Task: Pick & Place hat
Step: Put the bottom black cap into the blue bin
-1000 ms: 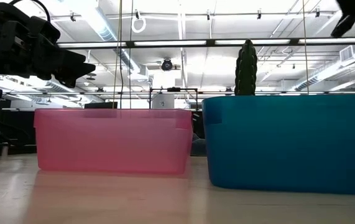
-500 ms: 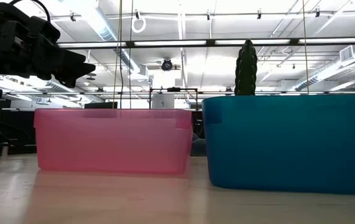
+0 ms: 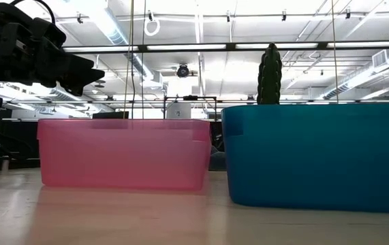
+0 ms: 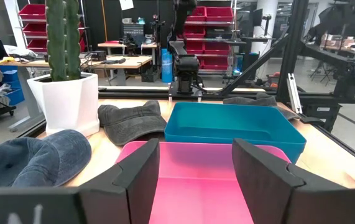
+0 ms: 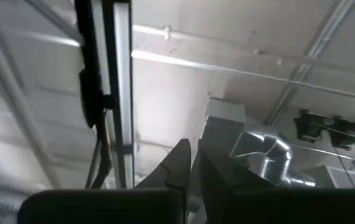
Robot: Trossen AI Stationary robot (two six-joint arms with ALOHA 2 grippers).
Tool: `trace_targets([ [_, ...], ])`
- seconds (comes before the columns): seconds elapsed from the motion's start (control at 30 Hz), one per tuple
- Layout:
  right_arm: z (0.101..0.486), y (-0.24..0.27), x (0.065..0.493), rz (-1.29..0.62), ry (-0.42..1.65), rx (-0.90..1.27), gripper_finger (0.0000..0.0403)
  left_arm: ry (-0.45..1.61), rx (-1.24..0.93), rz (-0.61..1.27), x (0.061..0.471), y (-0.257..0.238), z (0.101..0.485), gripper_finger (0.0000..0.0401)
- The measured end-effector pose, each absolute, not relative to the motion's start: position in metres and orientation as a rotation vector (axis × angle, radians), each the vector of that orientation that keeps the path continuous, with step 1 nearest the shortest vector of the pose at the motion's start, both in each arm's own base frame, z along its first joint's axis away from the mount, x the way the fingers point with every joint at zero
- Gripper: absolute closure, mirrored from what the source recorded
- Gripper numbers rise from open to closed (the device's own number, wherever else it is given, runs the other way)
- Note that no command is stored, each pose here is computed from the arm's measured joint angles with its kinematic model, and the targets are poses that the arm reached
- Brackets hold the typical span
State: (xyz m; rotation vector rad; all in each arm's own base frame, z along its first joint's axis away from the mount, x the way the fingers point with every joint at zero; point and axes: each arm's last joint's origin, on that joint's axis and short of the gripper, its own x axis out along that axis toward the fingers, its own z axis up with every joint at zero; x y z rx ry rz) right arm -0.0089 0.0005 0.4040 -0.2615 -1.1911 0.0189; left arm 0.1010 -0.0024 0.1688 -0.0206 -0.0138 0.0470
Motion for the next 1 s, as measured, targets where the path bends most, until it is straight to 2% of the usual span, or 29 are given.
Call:
trace_targets([
  [0.27,0.475,0.002,-0.004,0.061,-1.101,-0.282,0.0367,-0.014,-0.021,0.047,0.101,-0.002,0.169,0.0195],
  [0.57,0.540,0.004,0.007,0.144,-0.835,-0.241,0.0367,-0.014,-0.021,0.047,0.101,-0.002,0.169,0.0195],
  [1.0,0.604,0.010,0.037,0.263,-0.576,-0.011,0.0367,-0.014,-0.021,0.047,0.101,-0.002,0.169,0.0195],
])
